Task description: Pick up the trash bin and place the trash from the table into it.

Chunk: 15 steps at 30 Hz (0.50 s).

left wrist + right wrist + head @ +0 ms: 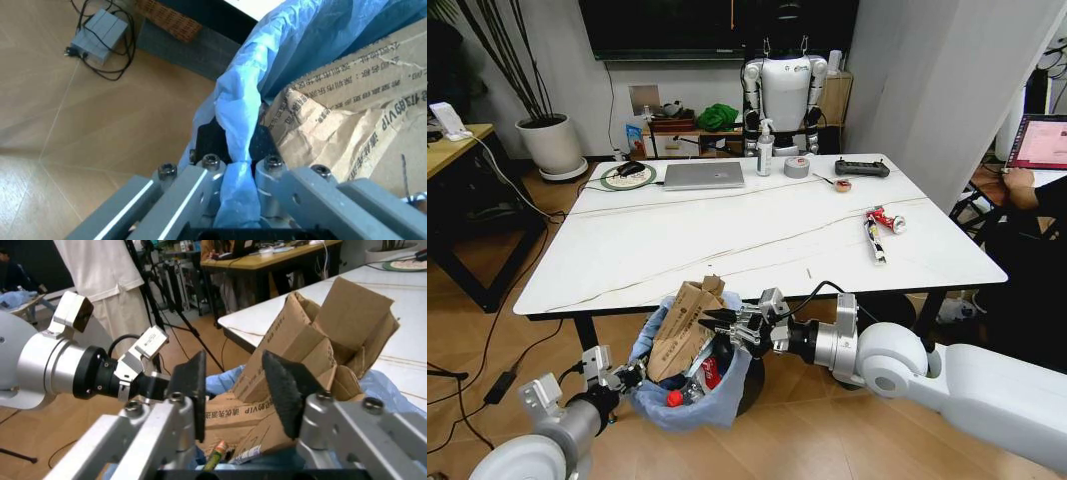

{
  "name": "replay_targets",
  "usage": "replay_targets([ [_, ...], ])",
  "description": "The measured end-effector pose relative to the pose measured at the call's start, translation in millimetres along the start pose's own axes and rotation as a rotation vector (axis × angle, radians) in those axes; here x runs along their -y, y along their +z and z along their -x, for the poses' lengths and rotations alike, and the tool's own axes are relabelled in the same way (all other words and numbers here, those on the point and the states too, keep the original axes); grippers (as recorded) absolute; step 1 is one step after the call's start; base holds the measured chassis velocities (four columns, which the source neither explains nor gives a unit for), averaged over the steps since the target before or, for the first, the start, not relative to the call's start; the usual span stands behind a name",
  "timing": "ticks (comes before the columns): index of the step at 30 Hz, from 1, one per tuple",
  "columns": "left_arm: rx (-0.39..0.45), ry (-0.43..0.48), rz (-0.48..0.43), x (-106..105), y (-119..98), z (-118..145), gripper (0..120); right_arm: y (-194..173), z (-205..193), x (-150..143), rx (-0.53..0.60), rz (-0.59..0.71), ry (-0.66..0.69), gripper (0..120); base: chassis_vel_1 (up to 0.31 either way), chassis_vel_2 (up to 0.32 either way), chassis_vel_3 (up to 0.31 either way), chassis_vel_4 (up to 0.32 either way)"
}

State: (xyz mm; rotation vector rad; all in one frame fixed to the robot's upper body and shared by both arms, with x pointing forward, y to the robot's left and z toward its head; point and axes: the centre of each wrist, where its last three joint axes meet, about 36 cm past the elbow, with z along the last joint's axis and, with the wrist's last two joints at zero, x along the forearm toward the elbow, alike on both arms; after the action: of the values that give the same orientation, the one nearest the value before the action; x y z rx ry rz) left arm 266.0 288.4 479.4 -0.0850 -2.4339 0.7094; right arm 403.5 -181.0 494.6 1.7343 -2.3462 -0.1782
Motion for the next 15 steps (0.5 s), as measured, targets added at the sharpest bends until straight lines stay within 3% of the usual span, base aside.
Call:
replay_targets([
  [8, -0.012, -0.015, -0.004, -4.2, 2.3, 1.5, 0, -3.2, 4.4, 7.6, 0.032, -0.004, 0.018, 64, 0.000, 0.000, 0.000, 0.000],
  [10, -0.020, -0.023, -0.007, -5.9, 5.6, 1.0, 0, -6.9, 7.3, 21.3, 0.067, -0.011, 0.061, 73, 0.000, 0.000, 0.000, 0.000],
  [12, -0.022, -0.024, -0.008, -6.1, 6.3, 0.7, 0, -7.8, 7.6, 26.2, 0.077, -0.014, 0.076, 75, 0.000, 0.000, 0.000, 0.000],
  [15, -0.029, -0.029, -0.008, -6.6, 8.8, -0.9, 0, -16.1, 0.5, 65.2, 0.143, -0.053, 0.194, 90, 0.000, 0.000, 0.000, 0.000],
])
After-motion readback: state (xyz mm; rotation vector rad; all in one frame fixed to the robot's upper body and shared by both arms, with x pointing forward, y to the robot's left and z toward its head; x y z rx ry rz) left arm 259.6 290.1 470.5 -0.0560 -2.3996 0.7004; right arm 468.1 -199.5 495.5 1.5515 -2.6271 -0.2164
